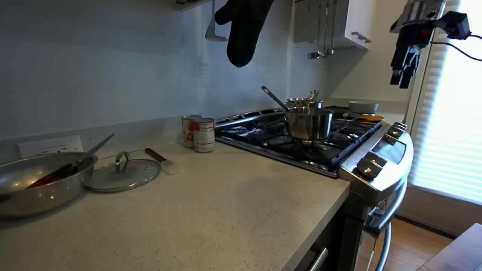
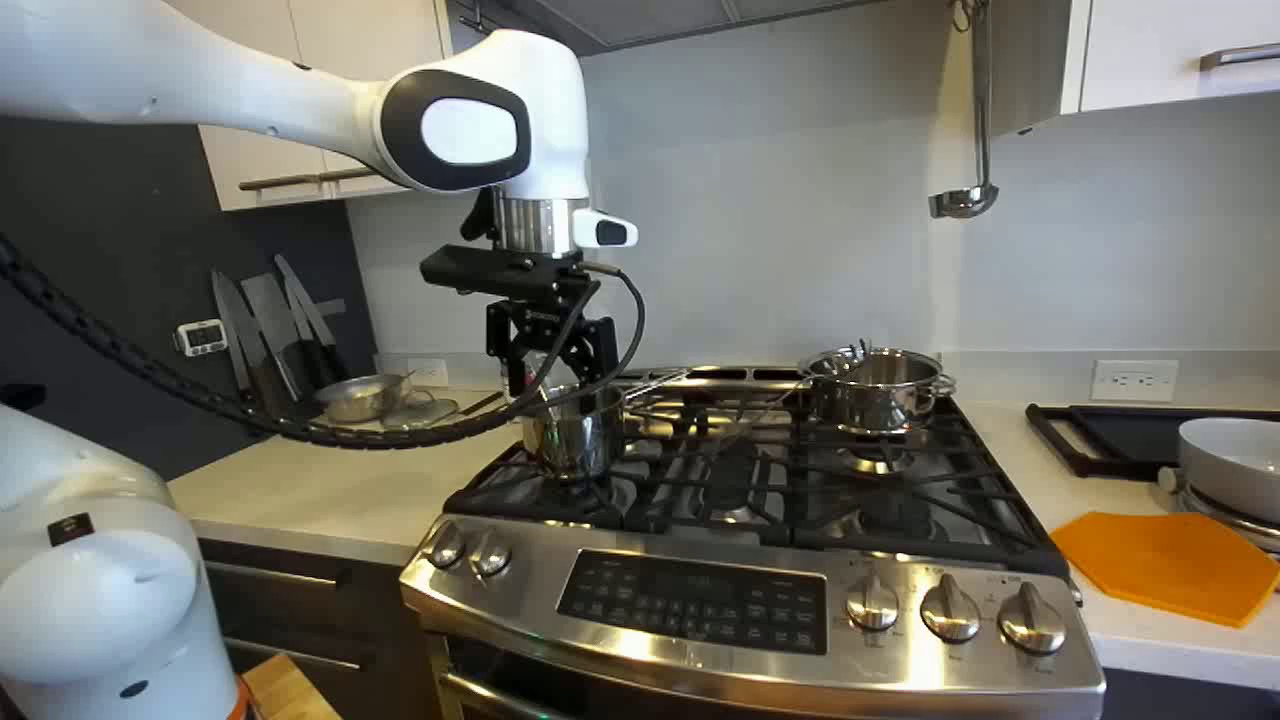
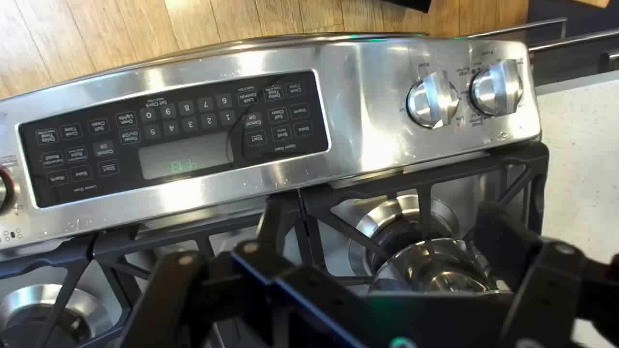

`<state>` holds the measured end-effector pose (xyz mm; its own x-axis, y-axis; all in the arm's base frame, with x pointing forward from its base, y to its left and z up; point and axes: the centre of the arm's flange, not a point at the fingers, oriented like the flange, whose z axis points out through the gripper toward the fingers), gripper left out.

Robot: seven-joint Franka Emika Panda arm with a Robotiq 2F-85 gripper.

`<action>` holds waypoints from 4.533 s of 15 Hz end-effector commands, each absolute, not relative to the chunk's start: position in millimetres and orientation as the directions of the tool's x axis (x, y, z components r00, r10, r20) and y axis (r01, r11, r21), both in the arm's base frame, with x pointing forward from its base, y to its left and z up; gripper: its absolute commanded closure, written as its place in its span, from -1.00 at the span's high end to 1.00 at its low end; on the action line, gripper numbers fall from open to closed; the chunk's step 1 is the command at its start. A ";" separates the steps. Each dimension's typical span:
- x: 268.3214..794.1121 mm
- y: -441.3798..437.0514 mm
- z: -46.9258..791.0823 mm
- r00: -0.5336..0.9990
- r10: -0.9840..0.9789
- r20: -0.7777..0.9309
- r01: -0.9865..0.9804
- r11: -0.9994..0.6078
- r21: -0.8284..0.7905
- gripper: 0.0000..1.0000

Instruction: Remove the serving spoon from the left pot

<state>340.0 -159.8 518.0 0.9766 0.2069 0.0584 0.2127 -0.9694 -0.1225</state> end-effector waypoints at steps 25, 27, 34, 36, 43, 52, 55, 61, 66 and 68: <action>364.2 -45.6 494.9 0.936 0.352 -0.003 0.351 -0.936 -0.027 1.00; 367.9 -24.2 491.9 0.935 0.355 -0.001 0.355 -0.935 0.001 1.00; 384.9 37.5 488.1 0.915 0.399 0.051 0.386 -0.906 0.174 1.00; 383.3 33.1 495.2 0.913 0.404 0.052 0.393 -0.908 0.142 1.00; 386.5 42.1 493.5 0.900 0.432 0.062 0.418 -0.893 0.165 1.00; 413.2 150.6 478.8 0.709 0.698 0.096 0.599 -0.669 0.441 1.00; 420.3 170.2 472.4 0.645 0.757 0.104 0.606 -0.590 0.534 1.00; 424.9 190.9 458.2 0.588 0.795 0.149 0.511 -0.508 0.693 1.00; 418.4 194.5 459.4 0.587 0.796 0.149 0.503 -0.503 0.702 1.00; 418.8 193.6 460.1 0.588 0.795 0.152 0.502 -0.506 0.701 1.00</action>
<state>418.9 193.6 460.1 0.5880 0.7945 0.1518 0.5024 -0.5059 0.7012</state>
